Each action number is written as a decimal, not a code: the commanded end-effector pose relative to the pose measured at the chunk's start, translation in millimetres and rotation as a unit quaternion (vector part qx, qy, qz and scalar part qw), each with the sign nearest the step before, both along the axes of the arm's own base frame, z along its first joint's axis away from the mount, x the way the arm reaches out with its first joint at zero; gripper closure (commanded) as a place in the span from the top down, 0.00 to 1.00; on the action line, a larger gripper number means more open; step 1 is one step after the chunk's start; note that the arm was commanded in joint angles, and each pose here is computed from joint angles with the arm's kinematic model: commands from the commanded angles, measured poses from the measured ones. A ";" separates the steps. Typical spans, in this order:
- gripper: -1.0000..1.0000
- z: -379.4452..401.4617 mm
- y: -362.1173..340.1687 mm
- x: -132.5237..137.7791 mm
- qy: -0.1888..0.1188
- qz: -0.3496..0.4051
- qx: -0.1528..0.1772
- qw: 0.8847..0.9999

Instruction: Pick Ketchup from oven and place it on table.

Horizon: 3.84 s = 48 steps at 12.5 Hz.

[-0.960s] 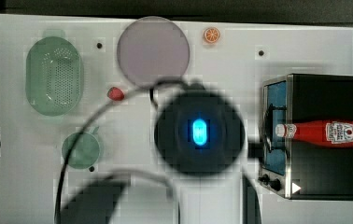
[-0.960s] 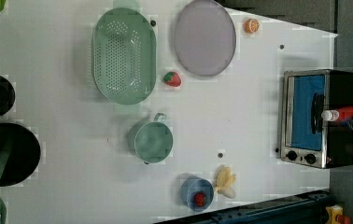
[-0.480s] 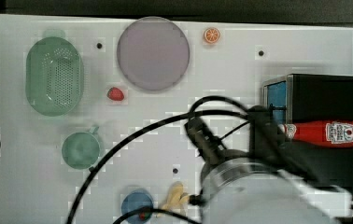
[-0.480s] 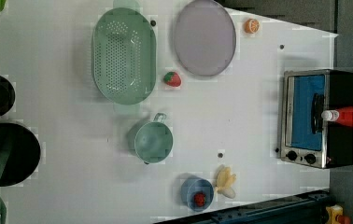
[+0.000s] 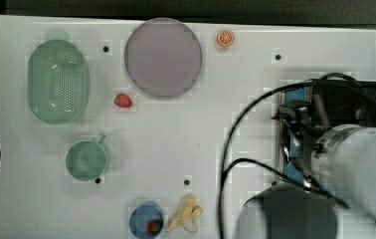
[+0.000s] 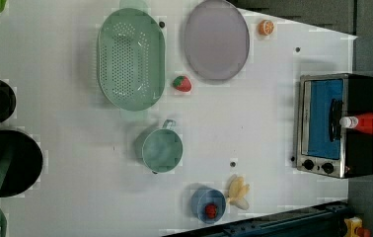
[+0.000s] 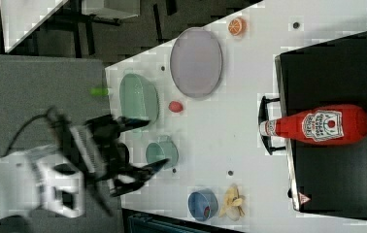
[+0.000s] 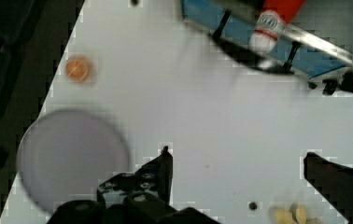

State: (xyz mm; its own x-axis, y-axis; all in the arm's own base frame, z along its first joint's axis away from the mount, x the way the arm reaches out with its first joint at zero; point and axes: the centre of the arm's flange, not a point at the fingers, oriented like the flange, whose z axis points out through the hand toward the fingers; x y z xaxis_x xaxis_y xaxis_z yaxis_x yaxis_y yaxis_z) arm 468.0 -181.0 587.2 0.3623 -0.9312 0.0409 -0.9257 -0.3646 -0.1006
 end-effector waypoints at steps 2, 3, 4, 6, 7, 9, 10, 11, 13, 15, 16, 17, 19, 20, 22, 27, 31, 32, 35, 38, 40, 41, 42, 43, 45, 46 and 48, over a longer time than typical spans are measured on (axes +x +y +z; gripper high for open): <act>1.00 -42.9 -98.4 -5.9 -0.013 -0.106 -0.009 0.994; 1.00 -57.8 -114.6 -4.2 -0.007 -0.120 -0.014 0.993; 1.00 -72.6 -129.4 -2.1 0.002 -0.133 -0.019 0.991; 1.00 -98.6 -157.6 1.0 0.020 -0.159 -0.031 0.987; 1.00 -107.4 -171.6 3.0 0.024 -0.170 -0.041 0.984; 1.00 -121.4 -195.1 8.2 0.024 -0.186 -0.064 0.980; 1.00 -130.7 -203.9 9.4 0.027 -0.192 -0.072 0.978; 1.00 -141.4 -210.3 10.1 0.029 -0.200 -0.073 0.977; 1.00 -165.8 -218.1 10.5 0.029 -0.228 -0.044 0.972; 1.00 -188.5 -224.6 9.7 0.034 -0.250 -0.022 0.967; 1.00 -195.6 -227.4 10.7 0.033 -0.252 -0.026 0.967; 1.00 -200.5 -229.1 13.1 0.030 -0.252 -0.032 0.967; 1.00 -211.7 -231.2 14.6 0.027 -0.253 -0.040 0.966; 1.00 -219.6 -231.1 12.3 0.034 -0.254 -0.038 0.966; 1.00 -227.7 -231.4 11.5 0.031 -0.260 -0.035 0.964; 0.64 -229.0 -232.2 11.1 0.023 -0.265 -0.034 0.963; 0.64 -180.7 -226.3 31.3 -0.015 -0.245 -0.047 0.968; 0.64 -156.5 -219.8 41.0 -0.030 -0.223 -0.055 0.973; 0.64 -81.6 -187.8 66.1 -0.060 -0.171 -0.063 0.981; 0.64 -26.1 -147.3 69.2 -0.017 -0.133 -0.040 0.990; 0.64 -0.3 -107.7 75.1 0.018 -0.095 -0.035 0.995; 0.64 7.4 -81.1 80.6 0.031 -0.070 -0.032 0.997; 0.64 11.5 -50.8 87.6 0.038 -0.042 -0.024 0.998; 0.64 12.4 -17.7 95.7 0.046 -0.012 -0.016 0.999; 0.64 4.6 49.6 112.2 0.063 0.049 -0.007 0.997; 0.64 -3.4 81.2 118.5 0.071 0.077 -0.004 0.994; 0.64 -25.2 135.5 123.3 0.091 0.125 0.002 0.988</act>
State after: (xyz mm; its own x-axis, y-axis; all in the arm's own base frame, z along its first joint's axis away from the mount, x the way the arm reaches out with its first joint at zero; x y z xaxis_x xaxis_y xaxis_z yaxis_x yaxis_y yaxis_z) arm 576.5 -81.5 619.4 0.5311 -0.8464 0.0385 -0.8461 -0.5323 -0.0286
